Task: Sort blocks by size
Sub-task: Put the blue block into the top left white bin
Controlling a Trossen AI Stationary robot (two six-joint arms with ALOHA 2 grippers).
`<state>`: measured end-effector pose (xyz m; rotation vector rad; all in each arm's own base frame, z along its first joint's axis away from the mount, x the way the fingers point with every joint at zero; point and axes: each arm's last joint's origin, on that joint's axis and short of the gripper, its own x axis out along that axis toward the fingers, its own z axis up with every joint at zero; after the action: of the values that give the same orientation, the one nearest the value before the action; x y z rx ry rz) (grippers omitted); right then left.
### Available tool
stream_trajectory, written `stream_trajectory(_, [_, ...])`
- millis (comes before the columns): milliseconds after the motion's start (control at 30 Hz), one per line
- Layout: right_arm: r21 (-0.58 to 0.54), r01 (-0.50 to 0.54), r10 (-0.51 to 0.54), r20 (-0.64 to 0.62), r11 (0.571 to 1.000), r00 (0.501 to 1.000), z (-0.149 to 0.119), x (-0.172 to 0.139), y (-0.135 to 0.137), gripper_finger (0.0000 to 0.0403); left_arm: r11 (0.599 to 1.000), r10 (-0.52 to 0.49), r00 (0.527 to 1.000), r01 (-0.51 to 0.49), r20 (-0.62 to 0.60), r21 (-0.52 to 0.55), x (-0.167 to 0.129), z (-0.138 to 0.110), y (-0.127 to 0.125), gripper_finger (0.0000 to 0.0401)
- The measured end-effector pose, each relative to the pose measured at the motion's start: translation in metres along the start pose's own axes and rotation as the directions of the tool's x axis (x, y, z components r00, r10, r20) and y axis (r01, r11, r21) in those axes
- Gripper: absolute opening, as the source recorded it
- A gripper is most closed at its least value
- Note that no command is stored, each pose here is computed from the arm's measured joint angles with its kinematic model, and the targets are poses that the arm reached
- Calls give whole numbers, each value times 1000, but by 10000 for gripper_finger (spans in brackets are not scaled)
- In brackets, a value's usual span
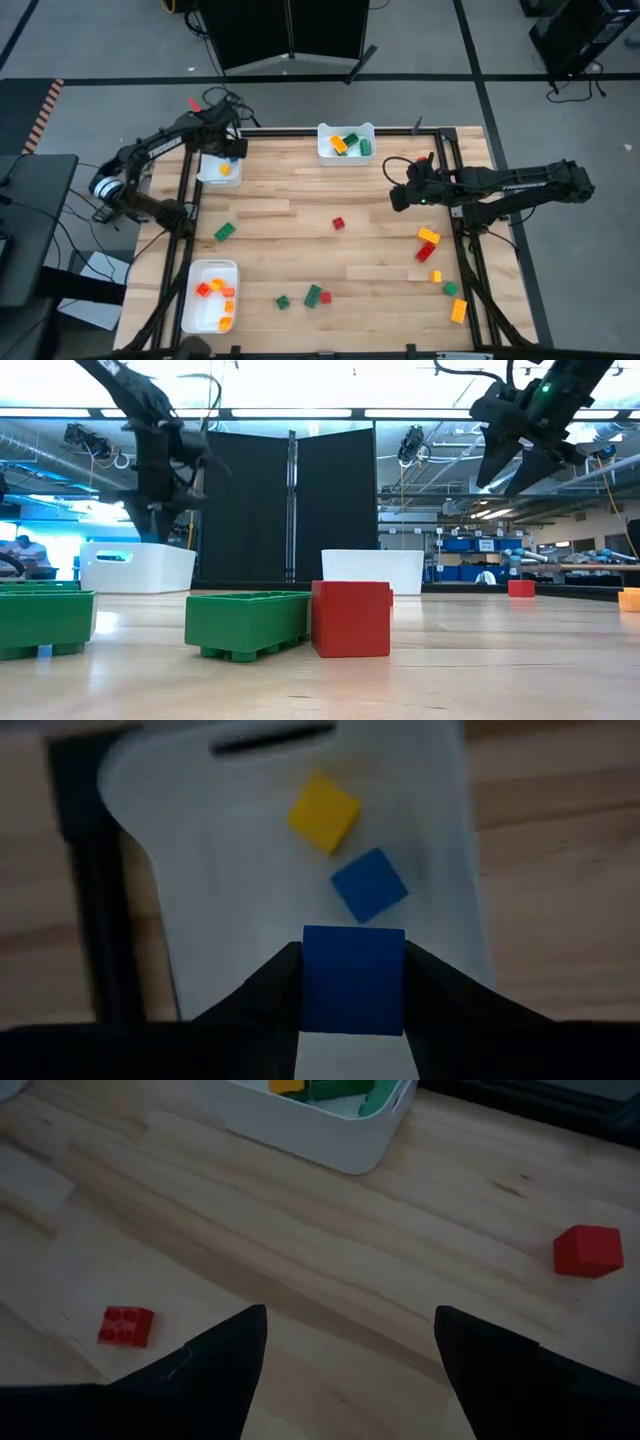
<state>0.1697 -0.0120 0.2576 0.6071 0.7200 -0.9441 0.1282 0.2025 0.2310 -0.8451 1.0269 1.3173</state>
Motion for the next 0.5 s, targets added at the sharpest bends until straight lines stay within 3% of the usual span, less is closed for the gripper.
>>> stream_trajectory(267, [14,-21,21,13,1000,1000,1,0,2,299,980,62,997,-68,-41,-184,27,21,-3,143])
stream_trajectory(500, [15,-24,23,13,1000,1000,1,0,3,299,968,103,991,-119,-85,-219,47,28,-6,143])
